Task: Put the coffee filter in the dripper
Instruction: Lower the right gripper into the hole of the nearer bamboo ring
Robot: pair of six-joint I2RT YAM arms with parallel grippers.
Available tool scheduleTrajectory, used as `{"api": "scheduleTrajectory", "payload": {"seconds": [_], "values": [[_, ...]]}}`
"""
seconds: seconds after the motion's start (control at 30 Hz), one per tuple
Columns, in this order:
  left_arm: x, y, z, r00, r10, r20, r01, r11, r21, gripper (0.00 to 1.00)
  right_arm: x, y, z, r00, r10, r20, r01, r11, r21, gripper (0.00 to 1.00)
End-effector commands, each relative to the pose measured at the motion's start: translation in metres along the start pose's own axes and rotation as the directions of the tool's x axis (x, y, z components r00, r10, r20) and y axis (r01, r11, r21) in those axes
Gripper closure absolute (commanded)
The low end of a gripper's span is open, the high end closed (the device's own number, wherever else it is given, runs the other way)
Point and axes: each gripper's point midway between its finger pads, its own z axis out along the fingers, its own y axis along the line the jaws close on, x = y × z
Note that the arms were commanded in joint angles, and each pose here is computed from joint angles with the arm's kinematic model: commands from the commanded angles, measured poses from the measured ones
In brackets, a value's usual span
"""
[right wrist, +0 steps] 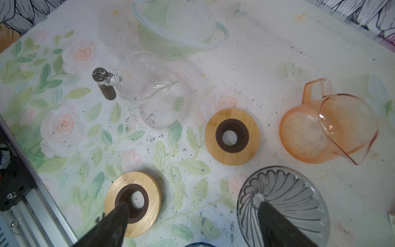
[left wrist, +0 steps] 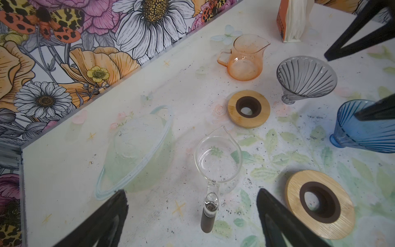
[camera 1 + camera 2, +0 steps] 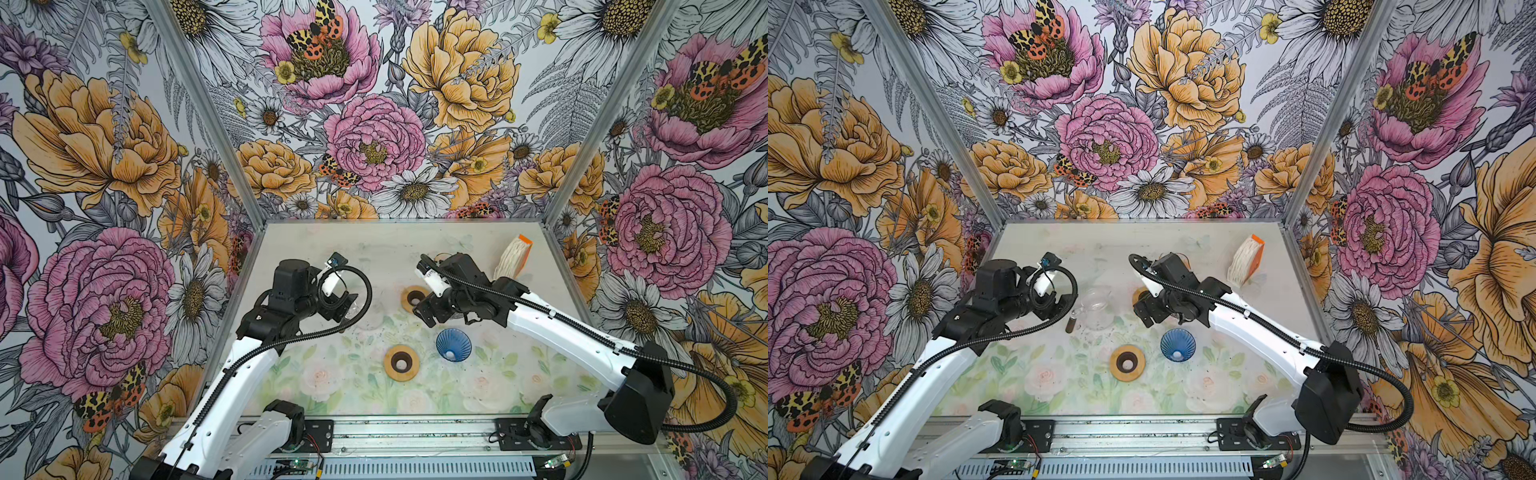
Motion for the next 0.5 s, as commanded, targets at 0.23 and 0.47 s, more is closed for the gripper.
{"api": "scheduleTrajectory", "payload": {"seconds": [0.23, 0.47], "values": [[0.035, 0.017, -0.025, 0.952, -0.292, 0.091, 0.301, 0.948, -0.1, 0.01, 0.026, 0.032, 0.026, 0.96, -0.173, -0.221, 0.171, 0.985, -0.03, 0.1], [0.069, 0.046, -0.035, 0.876, -0.452, 0.166, 0.48, 0.846, -0.232, 0.01, 0.037, 0.048, 0.046, 0.929, -0.241, -0.283, 0.232, 0.971, -0.064, 0.14]]}}
